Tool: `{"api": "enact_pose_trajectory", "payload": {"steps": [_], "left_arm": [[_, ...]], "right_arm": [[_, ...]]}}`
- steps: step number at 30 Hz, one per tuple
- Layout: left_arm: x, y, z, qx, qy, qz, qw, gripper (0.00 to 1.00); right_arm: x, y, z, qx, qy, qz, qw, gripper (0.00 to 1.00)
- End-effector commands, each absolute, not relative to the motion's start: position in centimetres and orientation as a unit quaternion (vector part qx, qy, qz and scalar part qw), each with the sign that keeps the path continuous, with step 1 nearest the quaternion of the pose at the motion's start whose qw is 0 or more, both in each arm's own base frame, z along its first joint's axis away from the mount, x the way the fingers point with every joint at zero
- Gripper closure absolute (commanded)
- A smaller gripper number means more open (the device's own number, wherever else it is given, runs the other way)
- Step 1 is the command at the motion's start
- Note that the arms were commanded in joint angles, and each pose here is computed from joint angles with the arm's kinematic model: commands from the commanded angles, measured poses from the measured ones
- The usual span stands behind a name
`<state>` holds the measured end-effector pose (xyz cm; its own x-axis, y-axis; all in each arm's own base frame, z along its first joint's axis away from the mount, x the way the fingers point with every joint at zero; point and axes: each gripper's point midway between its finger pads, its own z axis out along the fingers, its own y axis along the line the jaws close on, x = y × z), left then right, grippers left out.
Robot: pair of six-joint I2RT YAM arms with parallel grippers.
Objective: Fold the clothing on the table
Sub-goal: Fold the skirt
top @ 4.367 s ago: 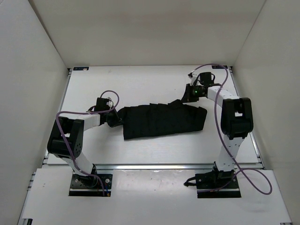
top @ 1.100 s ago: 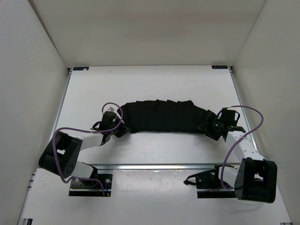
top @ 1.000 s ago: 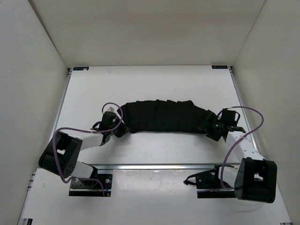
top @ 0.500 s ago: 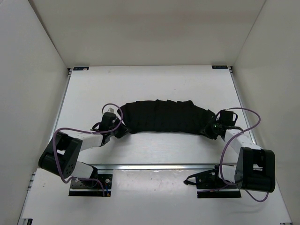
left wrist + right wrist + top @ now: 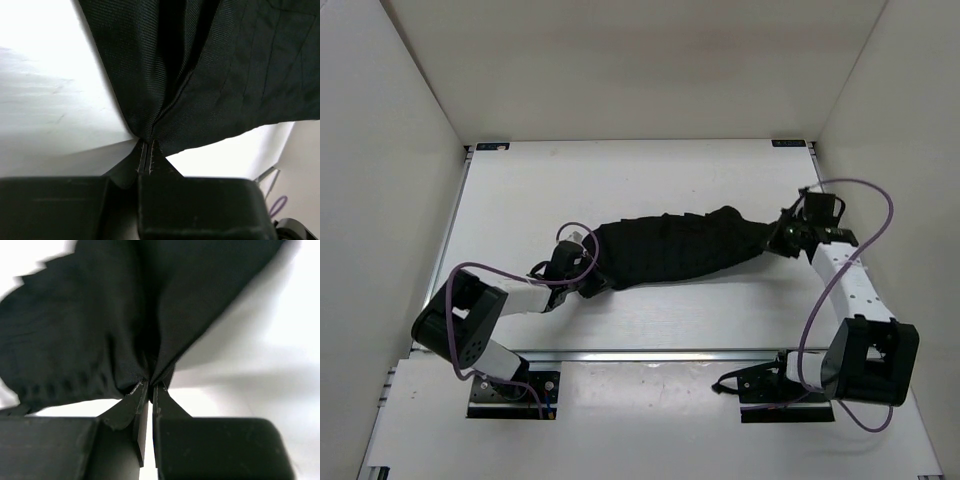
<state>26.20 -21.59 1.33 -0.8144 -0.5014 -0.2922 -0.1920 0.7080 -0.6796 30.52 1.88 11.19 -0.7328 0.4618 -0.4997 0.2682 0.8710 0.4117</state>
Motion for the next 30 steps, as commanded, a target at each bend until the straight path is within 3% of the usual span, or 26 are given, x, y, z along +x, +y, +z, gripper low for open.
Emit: {"api": "enact_pose_trajectory", "payload": {"steps": [1,9,15,23,26,30], "left_arm": [[26.2,-21.9,0.7,-0.201,0.894,-0.329,0.228,1.00],[26.0,-21.2,0.0,-0.215,0.891,-0.327,0.230,1.00],[25.7,-20.7,0.1,-0.216,0.888,-0.331,0.233,1.00],[24.9,-19.4,-0.1,-0.224,0.884,-0.334,0.237,1.00],[24.8,-19.2,-0.2,-0.227,0.883,-0.338,0.235,1.00],[25.0,-19.1,-0.1,-0.224,0.884,-0.339,0.232,1.00]], "right_arm": [[31.6,4.9,15.2,0.093,0.928,0.168,0.320,1.00],[32.9,23.0,20.6,-0.073,0.877,0.319,0.350,0.99],[31.7,33.0,17.5,-0.152,0.866,0.383,0.283,1.00],[28.5,37.9,10.9,-0.215,0.875,0.416,0.120,1.00],[28.0,37.6,10.3,-0.241,0.883,0.393,0.091,1.00],[28.9,34.5,13.8,-0.249,0.877,0.396,0.111,0.99]]}}
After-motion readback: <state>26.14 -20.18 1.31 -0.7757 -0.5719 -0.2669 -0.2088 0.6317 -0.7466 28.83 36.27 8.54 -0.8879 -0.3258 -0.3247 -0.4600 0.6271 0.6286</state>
